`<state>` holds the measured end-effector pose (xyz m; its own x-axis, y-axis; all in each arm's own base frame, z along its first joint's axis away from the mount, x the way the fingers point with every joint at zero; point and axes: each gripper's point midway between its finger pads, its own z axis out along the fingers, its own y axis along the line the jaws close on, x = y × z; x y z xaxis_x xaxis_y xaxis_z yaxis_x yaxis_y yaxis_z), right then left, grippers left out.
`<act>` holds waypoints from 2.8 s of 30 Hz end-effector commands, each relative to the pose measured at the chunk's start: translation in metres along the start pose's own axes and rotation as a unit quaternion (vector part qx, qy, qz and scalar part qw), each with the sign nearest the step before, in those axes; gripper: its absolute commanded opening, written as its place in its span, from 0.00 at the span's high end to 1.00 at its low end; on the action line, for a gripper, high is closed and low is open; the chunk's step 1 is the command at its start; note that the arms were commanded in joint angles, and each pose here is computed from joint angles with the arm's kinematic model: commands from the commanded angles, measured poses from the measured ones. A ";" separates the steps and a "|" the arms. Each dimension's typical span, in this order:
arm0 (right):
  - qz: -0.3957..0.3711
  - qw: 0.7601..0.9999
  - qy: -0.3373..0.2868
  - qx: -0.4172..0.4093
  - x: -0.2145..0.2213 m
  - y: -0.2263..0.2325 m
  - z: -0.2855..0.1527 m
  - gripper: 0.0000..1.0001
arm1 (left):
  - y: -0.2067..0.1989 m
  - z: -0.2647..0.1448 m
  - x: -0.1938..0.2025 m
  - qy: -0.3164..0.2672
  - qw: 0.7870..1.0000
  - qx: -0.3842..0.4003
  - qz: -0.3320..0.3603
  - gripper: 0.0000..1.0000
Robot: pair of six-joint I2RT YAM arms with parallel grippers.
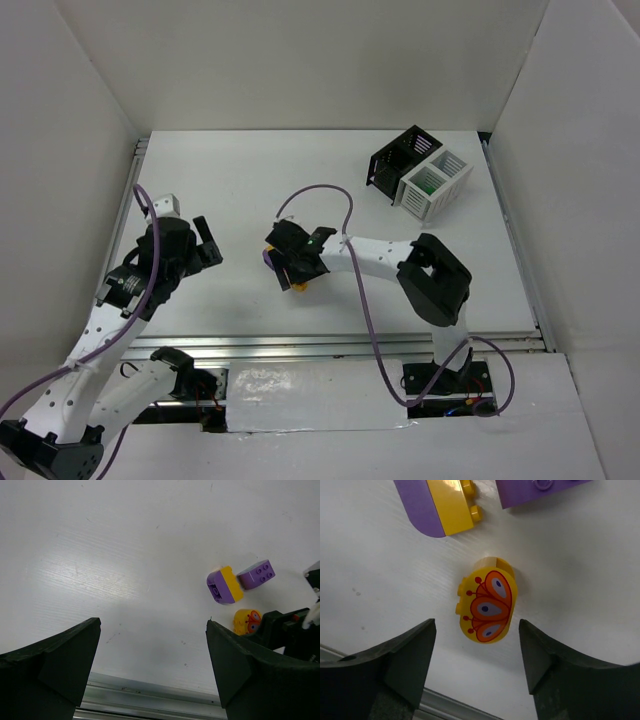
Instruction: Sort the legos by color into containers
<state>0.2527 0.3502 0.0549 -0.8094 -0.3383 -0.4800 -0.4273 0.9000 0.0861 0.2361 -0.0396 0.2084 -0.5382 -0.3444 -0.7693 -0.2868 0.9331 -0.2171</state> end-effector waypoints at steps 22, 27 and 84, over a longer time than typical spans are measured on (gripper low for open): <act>0.038 0.982 -0.164 -0.083 -0.097 -0.035 -0.094 1.00 | -0.017 -0.008 -0.015 -0.024 0.998 0.050 0.007 0.01; 0.127 0.958 -0.232 0.111 -0.166 -0.174 -0.125 1.00 | -0.016 -0.009 -0.016 -0.028 0.998 0.051 0.006 0.00; 0.199 0.928 -0.301 0.093 -0.243 -0.271 -0.172 0.00 | -0.060 0.035 0.012 0.065 0.994 0.087 -0.028 0.00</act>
<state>0.5474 0.0592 0.2184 -0.5719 0.2070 -0.7938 0.2094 0.9724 0.1027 0.2571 -0.0755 0.1875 -0.6408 -0.3171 -0.6991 -0.1850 0.9477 -0.2602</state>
